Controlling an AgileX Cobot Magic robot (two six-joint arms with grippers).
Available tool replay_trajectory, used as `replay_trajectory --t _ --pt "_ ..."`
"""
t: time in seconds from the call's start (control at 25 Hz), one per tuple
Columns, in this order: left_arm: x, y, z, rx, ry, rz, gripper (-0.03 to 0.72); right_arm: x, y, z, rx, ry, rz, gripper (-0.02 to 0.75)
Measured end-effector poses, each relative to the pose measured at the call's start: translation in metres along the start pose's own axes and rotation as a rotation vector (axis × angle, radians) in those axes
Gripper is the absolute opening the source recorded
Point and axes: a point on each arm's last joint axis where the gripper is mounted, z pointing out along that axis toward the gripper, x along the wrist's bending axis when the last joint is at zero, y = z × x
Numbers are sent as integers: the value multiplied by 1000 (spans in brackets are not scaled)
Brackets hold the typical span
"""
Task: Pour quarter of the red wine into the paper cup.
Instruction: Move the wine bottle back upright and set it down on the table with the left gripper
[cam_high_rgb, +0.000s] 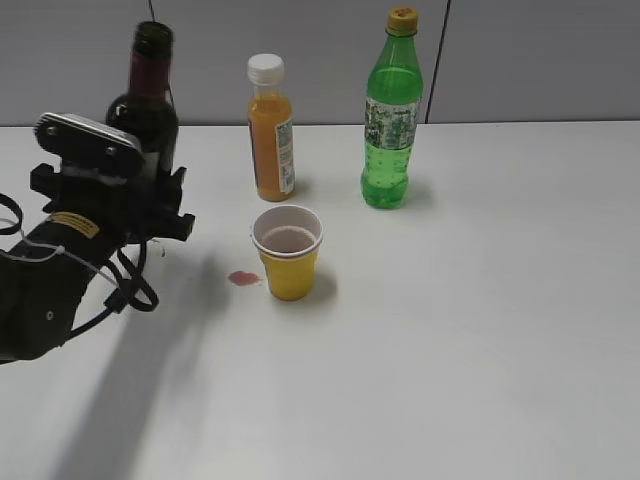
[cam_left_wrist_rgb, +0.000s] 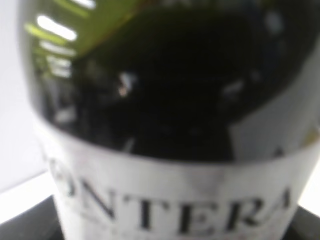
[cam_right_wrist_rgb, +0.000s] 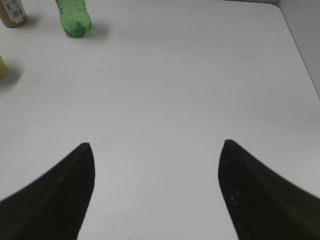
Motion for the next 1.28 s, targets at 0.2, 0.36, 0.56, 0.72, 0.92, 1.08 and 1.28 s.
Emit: replay_trajectory --t 0.2,0.36,0.56,0.72,0.92,1.08,1.28 --pt "27 -8 11 -13 8 -215 532 0 0 0 0 0 0 585" --pt "45 -12 22 -26 -61 -339 532 0 0 0 0 0 0 585" --pt "65 -12 40 -20 -189 -352 532 0 0 0 0 0 0 585" --pt "71 -11 50 -35 -233 -342 532 0 0 0 0 0 0 585" --pt "66 -26 60 -39 -246 -347 531 0 0 0 0 0 0 585" --pt "57 -37 63 -74 -267 -355 531 0 0 0 0 0 0 585" --pt "44 -43 63 -74 -322 -311 531 0 0 0 0 0 0 585"
